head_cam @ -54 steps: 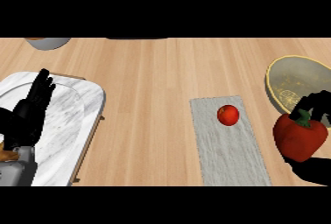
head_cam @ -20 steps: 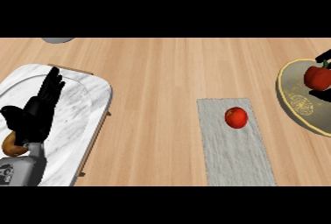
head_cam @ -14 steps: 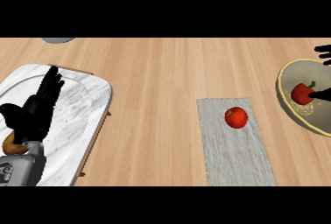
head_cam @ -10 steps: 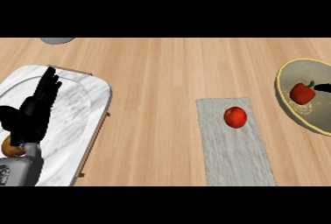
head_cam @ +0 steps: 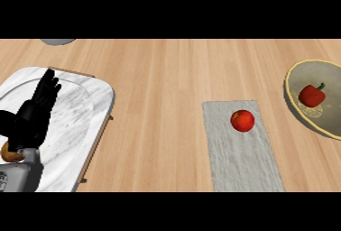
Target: Pick the bell pepper from the placemat and place it in the bowl
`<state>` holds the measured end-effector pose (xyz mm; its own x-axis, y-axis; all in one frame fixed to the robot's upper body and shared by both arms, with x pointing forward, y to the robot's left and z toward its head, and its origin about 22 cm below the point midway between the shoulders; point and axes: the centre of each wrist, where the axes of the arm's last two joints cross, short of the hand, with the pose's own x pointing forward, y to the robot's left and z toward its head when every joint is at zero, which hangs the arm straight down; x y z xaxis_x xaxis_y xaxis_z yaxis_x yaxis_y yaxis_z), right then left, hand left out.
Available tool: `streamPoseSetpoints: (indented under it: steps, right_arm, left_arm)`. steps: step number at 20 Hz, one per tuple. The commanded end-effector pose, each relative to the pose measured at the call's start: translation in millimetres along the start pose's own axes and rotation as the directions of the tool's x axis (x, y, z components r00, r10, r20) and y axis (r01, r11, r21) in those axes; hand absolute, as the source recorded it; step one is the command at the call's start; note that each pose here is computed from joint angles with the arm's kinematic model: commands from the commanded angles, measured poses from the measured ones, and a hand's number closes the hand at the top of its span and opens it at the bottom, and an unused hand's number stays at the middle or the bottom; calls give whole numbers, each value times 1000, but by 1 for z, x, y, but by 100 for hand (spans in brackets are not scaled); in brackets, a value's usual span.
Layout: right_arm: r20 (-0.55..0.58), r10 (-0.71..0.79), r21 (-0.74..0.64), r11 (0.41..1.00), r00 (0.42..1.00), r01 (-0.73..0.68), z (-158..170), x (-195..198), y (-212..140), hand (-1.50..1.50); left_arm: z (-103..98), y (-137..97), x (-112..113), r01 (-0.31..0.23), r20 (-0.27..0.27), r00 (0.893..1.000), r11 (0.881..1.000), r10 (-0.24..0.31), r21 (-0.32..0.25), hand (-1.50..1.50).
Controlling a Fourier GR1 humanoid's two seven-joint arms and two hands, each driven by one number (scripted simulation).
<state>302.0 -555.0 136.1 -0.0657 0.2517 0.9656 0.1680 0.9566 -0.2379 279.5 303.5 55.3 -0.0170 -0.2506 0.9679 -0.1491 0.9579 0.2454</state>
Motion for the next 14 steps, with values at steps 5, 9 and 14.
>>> streamPoseSetpoints:
  steps: [5,9,14]
  right_arm:
    - [-1,-73,6,997,997,73,63,6,-69,-150]
    - [-7,-164,36,986,986,164,79,-7,-74,-150]
    - [55,-192,72,980,980,188,74,7,-79,-150]
  left_arm:
    - [-6,-3,5,3,-5,1000,1000,-3,-4,0]
    - [2,4,4,1,-9,1000,1000,-1,-10,0]
    - [-6,-1,0,3,-9,1000,1000,-3,-4,0]
